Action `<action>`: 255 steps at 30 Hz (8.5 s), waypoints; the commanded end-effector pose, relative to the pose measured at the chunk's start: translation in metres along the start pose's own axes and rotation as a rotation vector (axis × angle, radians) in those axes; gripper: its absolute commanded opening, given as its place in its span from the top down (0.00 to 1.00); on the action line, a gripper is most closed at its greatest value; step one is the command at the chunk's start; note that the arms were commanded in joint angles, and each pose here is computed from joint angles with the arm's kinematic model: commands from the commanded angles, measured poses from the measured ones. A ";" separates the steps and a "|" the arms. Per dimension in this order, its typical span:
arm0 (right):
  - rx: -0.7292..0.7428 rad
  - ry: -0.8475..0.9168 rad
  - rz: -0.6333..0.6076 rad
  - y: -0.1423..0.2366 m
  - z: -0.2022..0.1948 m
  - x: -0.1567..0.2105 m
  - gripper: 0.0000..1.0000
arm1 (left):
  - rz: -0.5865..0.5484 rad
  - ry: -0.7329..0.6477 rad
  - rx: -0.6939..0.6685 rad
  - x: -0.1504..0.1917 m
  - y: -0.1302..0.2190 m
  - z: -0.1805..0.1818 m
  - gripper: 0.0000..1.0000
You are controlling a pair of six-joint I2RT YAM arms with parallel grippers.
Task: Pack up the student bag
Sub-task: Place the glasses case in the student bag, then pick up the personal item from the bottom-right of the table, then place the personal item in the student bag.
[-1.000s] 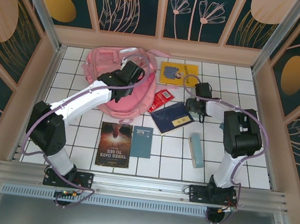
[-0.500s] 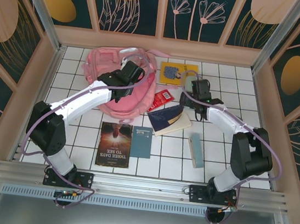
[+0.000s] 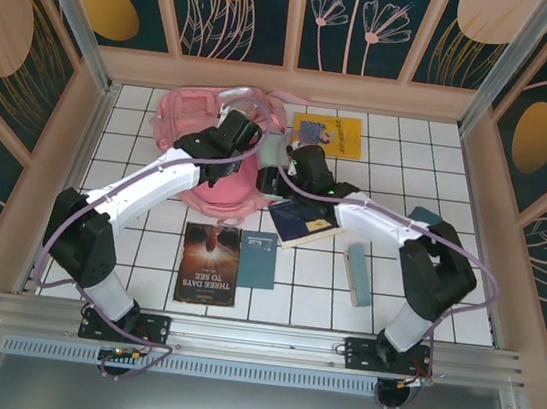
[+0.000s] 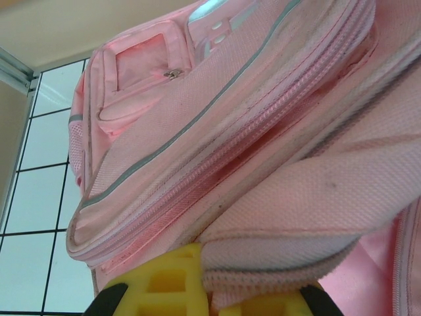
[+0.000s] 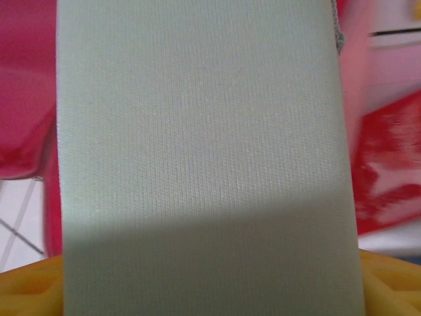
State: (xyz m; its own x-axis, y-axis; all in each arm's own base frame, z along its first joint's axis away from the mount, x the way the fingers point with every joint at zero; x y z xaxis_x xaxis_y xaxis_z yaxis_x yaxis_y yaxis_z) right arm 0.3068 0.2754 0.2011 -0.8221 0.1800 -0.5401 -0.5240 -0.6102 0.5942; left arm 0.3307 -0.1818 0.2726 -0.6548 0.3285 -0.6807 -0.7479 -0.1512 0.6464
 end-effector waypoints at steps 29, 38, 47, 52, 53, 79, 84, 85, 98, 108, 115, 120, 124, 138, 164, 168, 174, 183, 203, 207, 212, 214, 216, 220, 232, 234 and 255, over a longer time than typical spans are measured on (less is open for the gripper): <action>-0.061 -0.162 -0.005 -0.122 0.042 -0.055 0.01 | -0.137 0.117 0.026 -0.022 0.024 0.011 1.00; -0.028 -0.123 -0.054 -0.056 0.034 -0.028 0.01 | -0.117 0.126 0.020 -0.021 0.017 0.012 1.00; 0.154 -0.098 -0.149 0.038 0.000 0.000 0.01 | -0.116 0.114 0.043 -0.021 0.017 0.010 1.00; 0.348 -0.111 -0.192 0.086 -0.034 0.018 0.01 | -0.116 0.113 0.045 -0.021 0.017 0.010 1.00; 0.384 -0.119 -0.201 0.094 -0.040 0.021 0.01 | -0.114 0.113 0.043 -0.020 0.017 0.010 1.00; 0.625 -0.500 -0.046 0.169 -0.142 0.146 0.01 | -0.115 0.118 0.051 -0.021 0.017 0.010 1.00; 0.613 -0.498 -0.023 0.163 -0.147 0.153 0.06 | -0.112 0.115 0.056 -0.020 0.016 0.009 1.00; 0.607 -0.495 -0.022 0.163 -0.147 0.153 0.08 | -0.111 0.117 0.057 -0.020 0.016 0.009 1.00; 0.612 -0.450 -0.057 0.164 -0.149 0.153 0.59 | -0.098 0.112 0.065 -0.019 0.012 0.006 1.00; 0.502 -0.417 -0.102 0.169 -0.120 0.132 0.84 | -0.094 0.112 0.068 -0.018 0.010 0.004 1.00; 0.246 -0.342 -0.163 0.163 -0.068 0.098 0.84 | -0.093 0.112 0.069 -0.018 0.010 0.004 1.00; -0.021 -0.247 -0.183 0.144 -0.027 0.074 0.87 | -0.098 0.117 0.066 -0.019 0.011 0.005 1.00; -0.151 -0.186 -0.181 0.122 0.002 0.053 0.87 | -0.101 0.118 0.065 -0.019 0.012 0.005 1.00; -0.344 -0.141 -0.080 0.011 0.036 -0.011 0.86 | -0.133 0.135 0.082 -0.022 0.021 0.011 1.00; 0.025 -0.252 -0.279 -0.155 0.000 -0.117 0.82 | -0.169 0.128 0.144 -0.028 0.035 0.015 1.00; 0.074 -0.240 -0.260 -0.169 0.002 -0.131 0.75 | -0.168 0.126 0.147 -0.027 0.035 0.014 1.00; 0.106 -0.202 -0.188 -0.173 0.017 -0.134 0.41 | -0.159 0.124 0.118 -0.026 0.031 0.014 1.00; 0.113 -0.117 -0.124 -0.162 0.051 -0.119 0.19 | -0.150 0.132 0.056 -0.025 0.027 0.016 1.00; 0.219 -0.023 0.044 -0.121 0.065 -0.109 0.02 | -0.149 0.161 0.039 -0.024 0.027 0.025 1.00; 0.191 -0.022 0.088 -0.117 0.066 -0.109 0.02 | -0.154 0.180 0.027 -0.025 0.028 0.030 1.00; 0.212 0.034 0.114 -0.110 0.070 -0.103 0.02 | -0.163 0.200 0.020 -0.025 0.029 0.036 1.00; 0.215 0.039 0.124 -0.105 0.070 -0.104 0.02 | -0.160 0.207 0.022 -0.025 0.027 0.038 1.00; 0.206 0.022 0.163 -0.103 0.066 -0.104 0.01 | -0.158 0.215 0.022 -0.026 0.026 0.040 1.00; 0.258 -0.002 0.227 -0.091 0.054 -0.104 0.01 | -0.154 0.217 0.027 -0.025 0.024 0.041 1.00; 0.254 -0.058 0.307 -0.020 0.062 -0.108 0.01 | -0.141 0.220 0.038 -0.025 0.019 0.041 1.00; 0.270 -0.045 0.301 -0.007 0.064 -0.105 0.01 | -0.144 0.219 0.043 -0.025 0.019 0.041 1.00; -0.124 -0.035 -0.190 0.105 0.013 -0.005 0.01 | -0.059 0.162 0.119 -0.009 -0.011 0.016 1.00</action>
State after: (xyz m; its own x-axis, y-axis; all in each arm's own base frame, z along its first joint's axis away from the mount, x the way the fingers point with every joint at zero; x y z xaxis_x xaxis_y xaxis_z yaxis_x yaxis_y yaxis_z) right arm 0.2622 0.2257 0.2512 -0.8275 0.1991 -0.5250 -0.5374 -0.5516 0.6379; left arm 0.3367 -0.1635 0.2836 -0.6472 0.2098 -0.7328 -0.7539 -0.0342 0.6561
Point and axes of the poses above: each hand's point on the last joint's axis, 136 mm out from that joint toward the fingers, its own y axis back along the fingers, its own z axis along the line the jaws close on, x = y × z, the point moved 10 cm from there along y, back along the fingers, and after that the axes turned 8 degrees about -y, right-handed, at the moved point
